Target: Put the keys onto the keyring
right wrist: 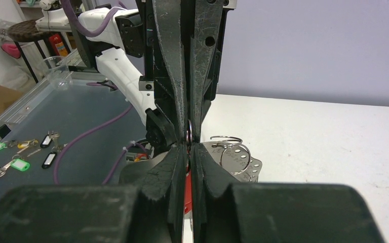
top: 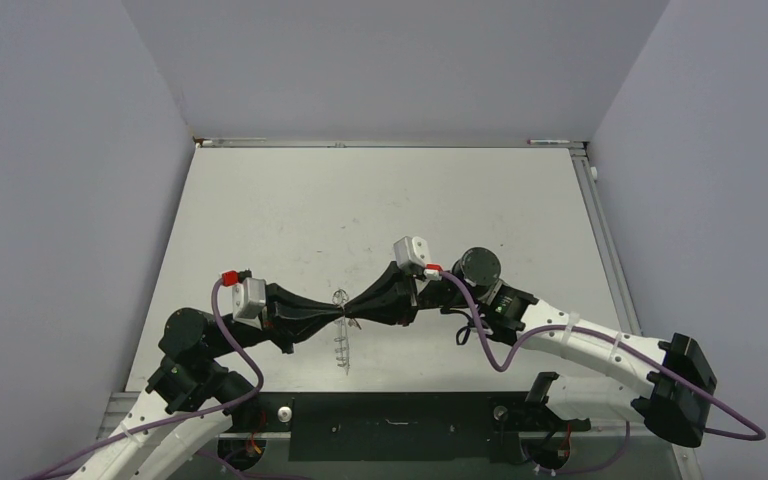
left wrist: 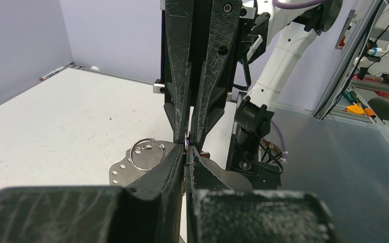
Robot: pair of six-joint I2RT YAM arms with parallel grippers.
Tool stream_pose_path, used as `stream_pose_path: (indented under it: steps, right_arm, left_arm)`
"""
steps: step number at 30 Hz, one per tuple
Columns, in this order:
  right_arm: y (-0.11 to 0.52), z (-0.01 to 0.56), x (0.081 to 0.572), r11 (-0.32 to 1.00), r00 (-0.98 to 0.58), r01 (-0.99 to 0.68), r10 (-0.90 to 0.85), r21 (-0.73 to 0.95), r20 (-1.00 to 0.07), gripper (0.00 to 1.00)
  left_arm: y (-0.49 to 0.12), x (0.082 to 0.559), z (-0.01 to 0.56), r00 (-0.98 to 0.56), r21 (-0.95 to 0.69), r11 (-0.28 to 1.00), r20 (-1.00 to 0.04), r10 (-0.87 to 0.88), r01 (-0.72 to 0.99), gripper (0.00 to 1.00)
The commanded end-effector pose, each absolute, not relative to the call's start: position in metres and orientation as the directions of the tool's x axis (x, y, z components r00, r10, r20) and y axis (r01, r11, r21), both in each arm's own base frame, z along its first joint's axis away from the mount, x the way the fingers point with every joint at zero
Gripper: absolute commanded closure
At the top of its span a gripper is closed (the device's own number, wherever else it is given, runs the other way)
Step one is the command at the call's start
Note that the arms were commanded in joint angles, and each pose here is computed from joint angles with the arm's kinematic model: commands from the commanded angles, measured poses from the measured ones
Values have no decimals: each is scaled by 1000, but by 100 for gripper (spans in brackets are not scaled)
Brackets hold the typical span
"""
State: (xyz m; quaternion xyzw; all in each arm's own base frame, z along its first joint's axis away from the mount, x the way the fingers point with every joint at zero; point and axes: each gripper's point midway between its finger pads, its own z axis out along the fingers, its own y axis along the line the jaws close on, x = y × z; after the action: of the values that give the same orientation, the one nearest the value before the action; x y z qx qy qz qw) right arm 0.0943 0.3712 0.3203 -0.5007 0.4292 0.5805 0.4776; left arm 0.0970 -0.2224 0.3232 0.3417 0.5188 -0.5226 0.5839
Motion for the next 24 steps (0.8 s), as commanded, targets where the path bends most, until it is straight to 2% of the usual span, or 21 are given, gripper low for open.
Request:
stream_pose_path:
  steps: [1,7,12,20,24]
  right_arm:
    - [375,343,89,-208,33,-975,184,-72,-982,95]
    - [372,340,90,-194,53,-977,170,-86,-984,95]
    - [370,334,93,-174,66,-981,137,-90,-988,95]
    - [360,324,101,-112,108,-987,44,-113,-993,95]
    - [354,317,103,-98,114,-989,-12,-112,-993,95]
  left_arm:
    - [-221,95,341,-37,-104,209,-952,-303,972,100]
    - [-222,97,340,-46,-113,212,-954,-296,971,99]
    - [-222,98,338,-40,-106,220,-957,-286,970,84]
    - [-217,101,323,1,-53,269,-980,-199,962,70]
    - [-216,97,316,1,-40,255,-988,-157,966,62]
